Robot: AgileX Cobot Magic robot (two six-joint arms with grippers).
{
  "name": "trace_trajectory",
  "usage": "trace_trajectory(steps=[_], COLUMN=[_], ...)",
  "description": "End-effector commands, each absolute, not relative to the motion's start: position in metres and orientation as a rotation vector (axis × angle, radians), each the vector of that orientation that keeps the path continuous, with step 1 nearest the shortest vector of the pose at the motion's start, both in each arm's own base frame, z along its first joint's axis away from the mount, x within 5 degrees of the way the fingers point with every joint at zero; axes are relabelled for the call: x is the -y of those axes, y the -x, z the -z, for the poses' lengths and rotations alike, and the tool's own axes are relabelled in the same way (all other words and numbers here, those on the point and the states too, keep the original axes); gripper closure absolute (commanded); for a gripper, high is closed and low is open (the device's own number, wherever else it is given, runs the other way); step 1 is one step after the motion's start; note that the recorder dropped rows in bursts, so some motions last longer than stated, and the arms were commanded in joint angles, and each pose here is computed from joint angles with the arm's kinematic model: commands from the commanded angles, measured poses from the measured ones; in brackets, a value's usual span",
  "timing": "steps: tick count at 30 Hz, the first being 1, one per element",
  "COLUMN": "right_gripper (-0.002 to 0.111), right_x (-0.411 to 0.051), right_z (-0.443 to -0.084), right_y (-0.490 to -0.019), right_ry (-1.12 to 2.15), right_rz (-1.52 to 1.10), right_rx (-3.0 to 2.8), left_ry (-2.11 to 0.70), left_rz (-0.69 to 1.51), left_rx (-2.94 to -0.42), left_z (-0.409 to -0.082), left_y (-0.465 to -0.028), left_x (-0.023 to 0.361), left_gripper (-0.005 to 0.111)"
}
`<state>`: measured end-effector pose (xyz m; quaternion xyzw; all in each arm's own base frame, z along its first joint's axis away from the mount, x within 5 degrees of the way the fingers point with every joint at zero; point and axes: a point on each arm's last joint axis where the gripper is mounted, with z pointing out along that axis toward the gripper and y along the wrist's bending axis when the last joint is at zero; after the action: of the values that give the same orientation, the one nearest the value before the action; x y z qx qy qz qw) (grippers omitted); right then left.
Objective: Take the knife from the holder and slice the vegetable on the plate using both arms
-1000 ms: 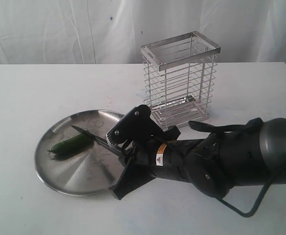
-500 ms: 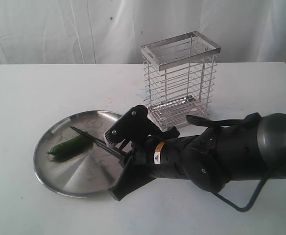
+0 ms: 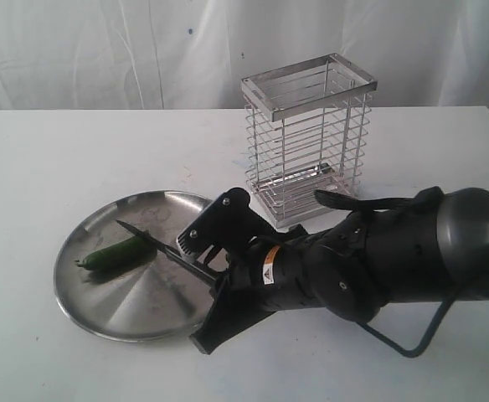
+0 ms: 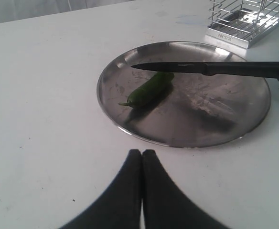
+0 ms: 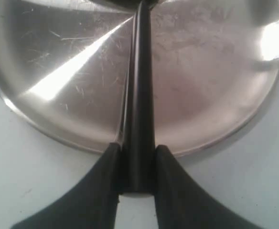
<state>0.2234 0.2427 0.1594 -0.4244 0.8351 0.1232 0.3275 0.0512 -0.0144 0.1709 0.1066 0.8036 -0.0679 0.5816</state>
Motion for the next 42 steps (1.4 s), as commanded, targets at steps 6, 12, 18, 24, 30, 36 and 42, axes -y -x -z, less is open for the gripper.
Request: trace_trajectory(steps=[6,12,18,24,30,36,42], right_gripper=[0.108,0.108,0.108,0.108,0.108,0.108,0.108], right_x=[-0.250,-0.252,-0.253,-0.254,-0.253,-0.253,-0.253], right_z=[-0.172,-0.177,-0.178,-0.179,-0.178,-0.177,-0.180], right_y=[-0.227,-0.228,-0.229,-0.229,-0.228,-0.227,-0.227], right_ry=[1.176,1.196,1.186,1.166,1.165,1.164,1.161], right_rz=[-0.297,-0.287,-0.295,-0.309,-0.311,-0.313,-0.317], right_rx=[-2.247,-2.284,-2.286,-2.291,-2.305,-2.323,-2.314], left_ry=[-0.246,-0.246,-0.246,-0.206,0.010,0.252,0.306], left_rz=[0.172,0.172,0.172,0.206,0.402,0.605,0.685], left_rx=[-1.872,-1.872,-1.872,-1.862,-1.743,-1.590,-1.518], left_z=[-0.170,-0.170,-0.170,-0.172,-0.184,-0.198,-0.221], left_y=[-0.051,-0.051,-0.051,-0.051,-0.054,-0.056,-0.053], left_x=[0.015,0.015,0.015,0.015,0.017,0.014,0.013], left_gripper=[0.107,0.107,0.107,0.107,0.107,0.107,0.107])
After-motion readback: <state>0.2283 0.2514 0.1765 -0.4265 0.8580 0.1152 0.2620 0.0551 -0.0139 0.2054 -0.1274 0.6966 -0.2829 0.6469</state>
